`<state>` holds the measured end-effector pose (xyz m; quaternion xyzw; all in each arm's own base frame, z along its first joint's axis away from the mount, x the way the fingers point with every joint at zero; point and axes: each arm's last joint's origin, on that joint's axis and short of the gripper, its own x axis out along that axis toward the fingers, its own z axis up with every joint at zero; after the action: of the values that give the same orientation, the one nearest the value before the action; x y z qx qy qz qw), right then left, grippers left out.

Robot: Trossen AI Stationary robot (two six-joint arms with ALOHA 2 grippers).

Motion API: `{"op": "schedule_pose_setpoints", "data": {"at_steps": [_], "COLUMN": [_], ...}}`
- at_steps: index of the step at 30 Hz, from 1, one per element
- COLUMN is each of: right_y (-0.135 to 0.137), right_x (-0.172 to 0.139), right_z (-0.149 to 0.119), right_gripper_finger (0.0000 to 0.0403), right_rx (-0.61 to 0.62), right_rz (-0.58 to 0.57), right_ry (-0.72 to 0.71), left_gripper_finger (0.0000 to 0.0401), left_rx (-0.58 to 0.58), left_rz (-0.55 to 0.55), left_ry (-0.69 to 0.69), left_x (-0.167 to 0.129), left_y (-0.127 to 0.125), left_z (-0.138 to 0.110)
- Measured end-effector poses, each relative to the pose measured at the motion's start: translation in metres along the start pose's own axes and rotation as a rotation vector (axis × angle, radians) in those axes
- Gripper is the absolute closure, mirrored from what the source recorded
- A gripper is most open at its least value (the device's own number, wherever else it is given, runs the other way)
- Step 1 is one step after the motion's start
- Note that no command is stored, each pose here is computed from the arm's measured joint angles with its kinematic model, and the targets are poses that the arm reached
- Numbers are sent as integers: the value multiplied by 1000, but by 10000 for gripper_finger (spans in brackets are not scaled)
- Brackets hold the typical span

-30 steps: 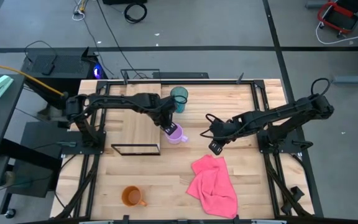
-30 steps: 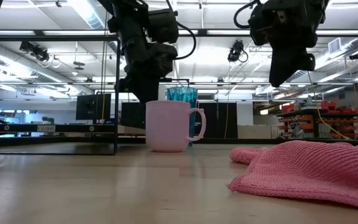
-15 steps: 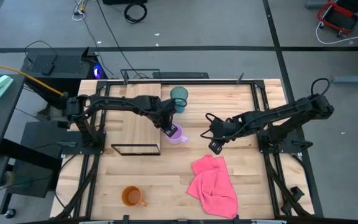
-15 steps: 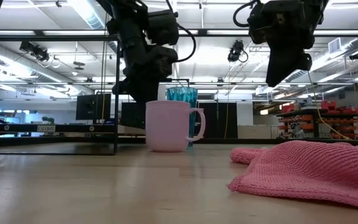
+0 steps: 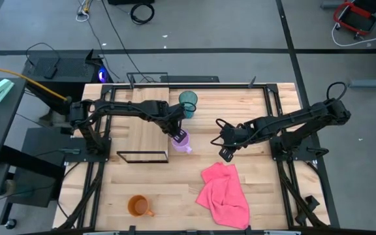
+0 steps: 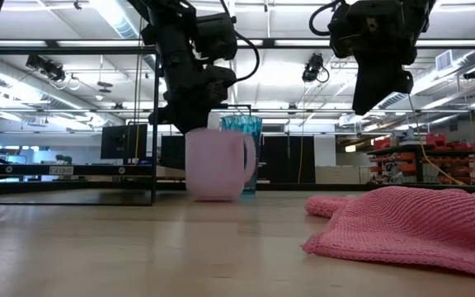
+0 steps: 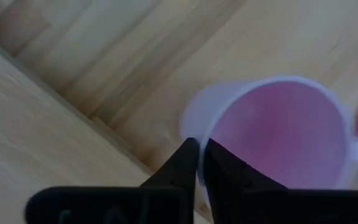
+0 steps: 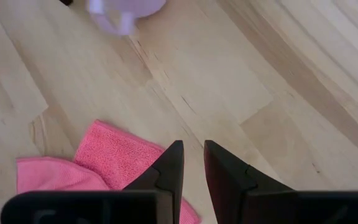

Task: Stack small to large cups/mugs on shelf
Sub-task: Put the pink mug on the shelf

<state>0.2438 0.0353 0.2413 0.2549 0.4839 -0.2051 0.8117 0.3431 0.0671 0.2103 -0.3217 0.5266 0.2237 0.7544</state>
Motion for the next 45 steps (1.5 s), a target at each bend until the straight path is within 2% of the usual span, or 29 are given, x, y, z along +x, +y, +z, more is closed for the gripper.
{"op": "schedule_pose_setpoints", "data": {"at_steps": [3, 8, 20, 26, 33, 36, 40, 45], "right_y": [0, 0, 0, 0, 0, 0, 0, 0], "right_x": [0, 0, 0, 0, 0, 0, 0, 0], "right_z": [0, 0, 0, 0, 0, 0, -1, -1], "right_gripper_finger": [331, 331, 331, 331, 331, 331, 331, 331], "right_rx": [0, -1, -27, -53, -99, -117, -152, -186], "right_rz": [0, 0, -1, -1, 5, 11, 19, 18], "right_ry": [0, 0, 3, 3, 8, 14, 22, 23], "left_gripper_finger": [389, 381, 389, 389, 389, 389, 389, 389], "left_rx": [1, -4, -27, -44, -44, -62, -106, -215], "left_rz": [-9, -23, -62, -98, -109, -42, 143, 301], "left_ry": [-13, -30, -18, -64, -137, -185, -235, -284], "left_x": [0, 0, -6, -34, -88, -115, -148, -179], "left_y": [-1, -2, -3, -5, -7, -3, 10, 34], "left_z": [1, 3, 2, 1, 2, 4, 8, 16]}}
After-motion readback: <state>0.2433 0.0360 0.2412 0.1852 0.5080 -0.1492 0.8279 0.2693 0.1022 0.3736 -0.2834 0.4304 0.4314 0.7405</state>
